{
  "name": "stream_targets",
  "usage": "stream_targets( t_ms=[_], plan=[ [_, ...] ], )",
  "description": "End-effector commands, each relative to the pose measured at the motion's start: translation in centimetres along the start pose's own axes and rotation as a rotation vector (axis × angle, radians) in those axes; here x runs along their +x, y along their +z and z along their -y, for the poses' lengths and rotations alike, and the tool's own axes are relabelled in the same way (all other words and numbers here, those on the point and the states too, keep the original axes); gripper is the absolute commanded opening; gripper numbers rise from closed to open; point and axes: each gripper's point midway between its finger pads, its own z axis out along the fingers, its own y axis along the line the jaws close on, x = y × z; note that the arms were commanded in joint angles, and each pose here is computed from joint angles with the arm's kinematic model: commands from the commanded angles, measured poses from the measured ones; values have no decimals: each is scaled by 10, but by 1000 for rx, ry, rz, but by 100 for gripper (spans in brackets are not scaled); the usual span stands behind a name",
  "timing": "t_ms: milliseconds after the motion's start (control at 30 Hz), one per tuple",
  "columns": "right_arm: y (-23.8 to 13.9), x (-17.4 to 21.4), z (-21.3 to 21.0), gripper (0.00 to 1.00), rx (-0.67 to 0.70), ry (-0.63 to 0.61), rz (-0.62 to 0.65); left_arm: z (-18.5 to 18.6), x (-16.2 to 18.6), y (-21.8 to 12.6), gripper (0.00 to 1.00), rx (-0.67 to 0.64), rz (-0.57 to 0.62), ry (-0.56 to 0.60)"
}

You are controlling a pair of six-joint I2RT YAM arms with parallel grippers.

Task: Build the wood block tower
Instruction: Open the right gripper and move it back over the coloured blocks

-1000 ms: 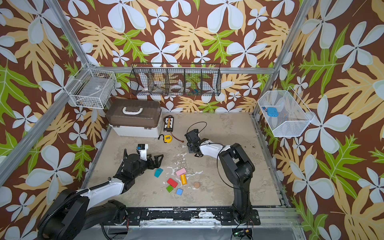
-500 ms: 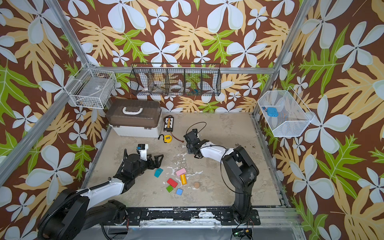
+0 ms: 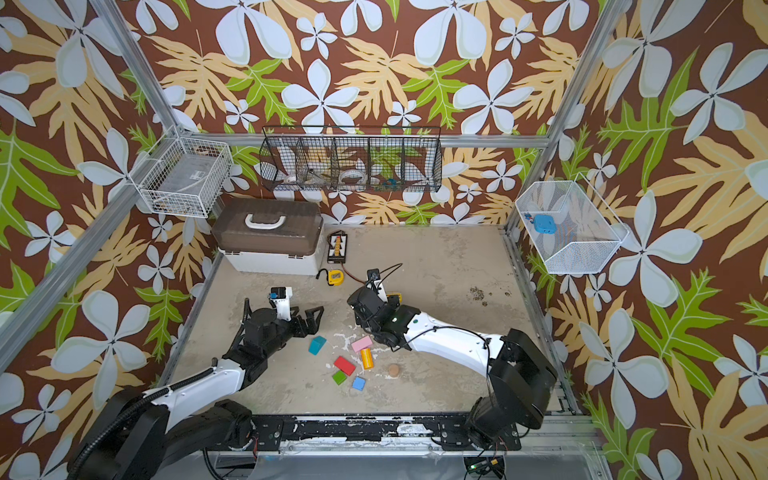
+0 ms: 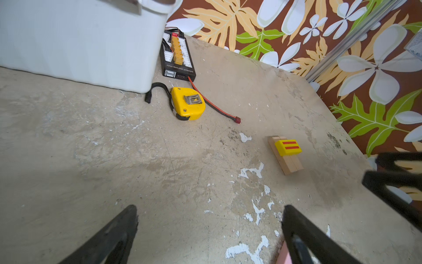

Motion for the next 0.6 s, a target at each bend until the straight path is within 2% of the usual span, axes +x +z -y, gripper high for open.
stream_targets(
  t_ms=[0,100,233,333,433,567],
  plan=[
    [-15,22,5,82,23,47,4,-19,-10,-11,100,-121,40,-39],
    [-24,47,9,83,26,45,-10,-22,-22,-29,100,-141,105,-68],
    [-32,72,13,82,-14,34,-49,10,-31,-53,100,22,108,-85],
    [-38,87,12,83,-75,40,-59,-7,-25,-73,100,-89,63,-223],
    [-43,101,7,84,-144,25,-67,-16,-15,-86,100,-171,18,-225],
    [-44,115,7,85,-158,-4,-69,-20,11,-73,100,-117,16,-179]
  ],
)
